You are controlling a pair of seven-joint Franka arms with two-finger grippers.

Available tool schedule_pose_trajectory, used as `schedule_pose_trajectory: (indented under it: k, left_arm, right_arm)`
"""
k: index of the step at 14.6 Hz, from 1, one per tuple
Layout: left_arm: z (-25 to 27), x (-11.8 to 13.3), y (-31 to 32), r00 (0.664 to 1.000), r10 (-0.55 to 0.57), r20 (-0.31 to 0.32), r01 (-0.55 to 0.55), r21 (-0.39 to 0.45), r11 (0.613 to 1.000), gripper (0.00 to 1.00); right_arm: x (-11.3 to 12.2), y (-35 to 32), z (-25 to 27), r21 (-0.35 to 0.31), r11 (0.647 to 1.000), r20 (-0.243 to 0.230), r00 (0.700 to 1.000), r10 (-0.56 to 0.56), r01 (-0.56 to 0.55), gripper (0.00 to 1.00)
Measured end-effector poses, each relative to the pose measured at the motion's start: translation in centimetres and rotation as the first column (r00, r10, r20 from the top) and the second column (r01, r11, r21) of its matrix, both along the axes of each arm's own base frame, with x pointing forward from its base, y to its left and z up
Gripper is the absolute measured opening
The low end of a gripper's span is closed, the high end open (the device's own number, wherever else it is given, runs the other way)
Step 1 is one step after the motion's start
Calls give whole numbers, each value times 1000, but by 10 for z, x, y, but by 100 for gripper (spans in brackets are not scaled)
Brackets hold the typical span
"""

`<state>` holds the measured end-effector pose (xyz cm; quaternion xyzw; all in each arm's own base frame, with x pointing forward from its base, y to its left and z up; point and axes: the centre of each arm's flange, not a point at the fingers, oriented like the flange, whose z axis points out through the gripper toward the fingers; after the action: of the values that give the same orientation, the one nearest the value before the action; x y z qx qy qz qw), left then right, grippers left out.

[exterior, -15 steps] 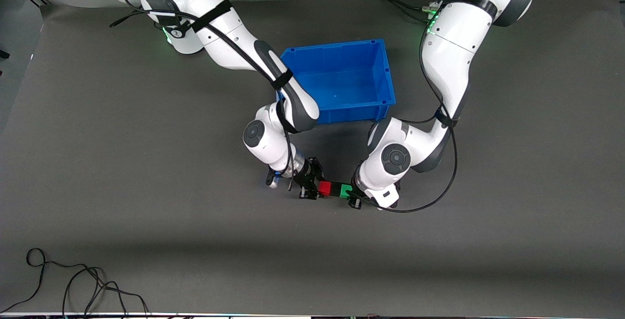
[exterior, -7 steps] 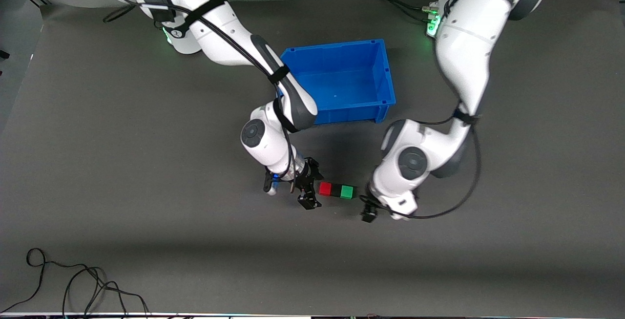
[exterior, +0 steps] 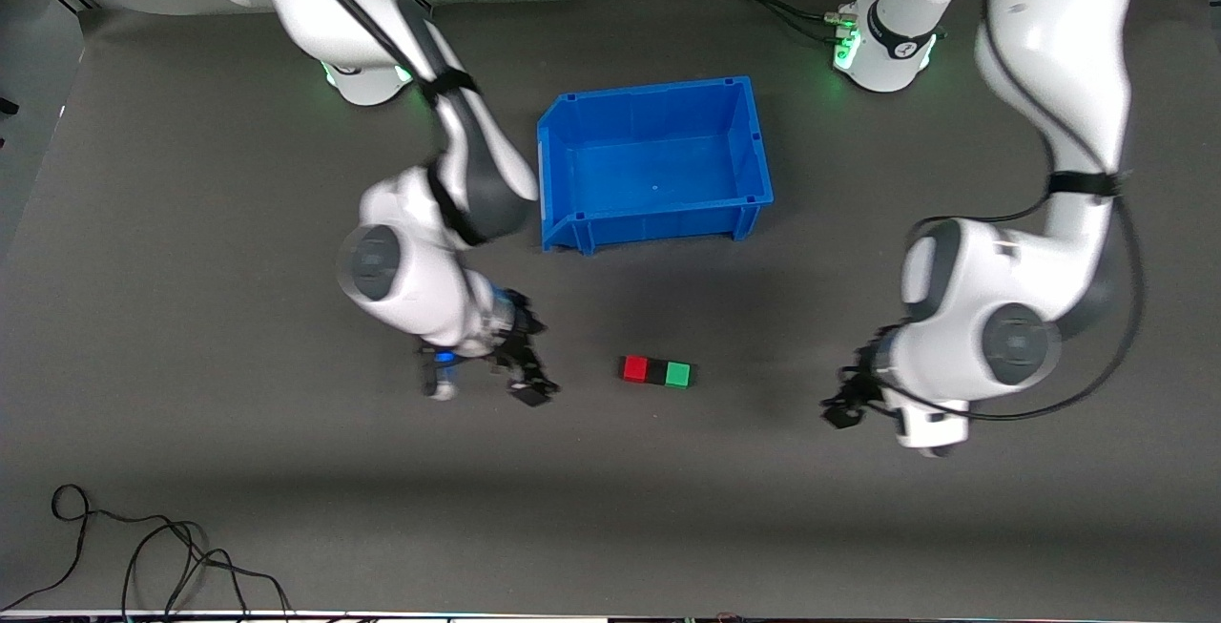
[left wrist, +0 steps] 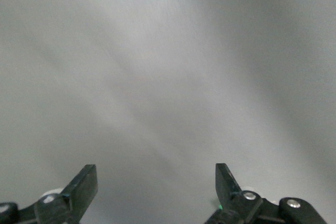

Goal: Attach green and red cubes to black cube
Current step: 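Open both grippers and lift them away from the joined cubes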

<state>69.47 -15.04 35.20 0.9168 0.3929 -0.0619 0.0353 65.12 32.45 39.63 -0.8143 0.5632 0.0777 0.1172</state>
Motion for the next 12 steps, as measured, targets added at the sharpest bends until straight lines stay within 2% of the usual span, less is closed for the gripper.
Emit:
schedule_pose_trajectory:
  k: [3, 6, 7, 9, 11, 12]
  left_arm:
    - [28, -4, 71, 981, -192, 15, 192, -1, 981, 100]
    - [71, -21, 132, 924, -381, 25, 382, -14, 924, 100]
    - [85, -28, 140, 893, -449, 28, 450, -13, 893, 100]
    - [113, -40, 152, 798, -601, 44, 602, -8, 798, 100]
    - [140, -50, 170, 718, -693, 73, 694, 5, 720, 100]
    - [151, -54, 176, 699, -710, 83, 712, 14, 702, 100]
  right_arm:
    - [-3, -75, 60, -74, 979, -26, 982, 189, -191, 100]
    - [-14, -122, 105, -187, 916, -31, 934, 355, -355, 100]
    - [-19, -137, 119, -222, 893, -31, 918, 395, -392, 100]
    - [-31, -174, 142, -261, 841, -32, 875, 483, -474, 100]
    - [-45, -216, 157, -266, 774, -39, 808, 587, -575, 100]
    - [-51, -235, 163, -267, 738, -38, 772, 635, -620, 100]
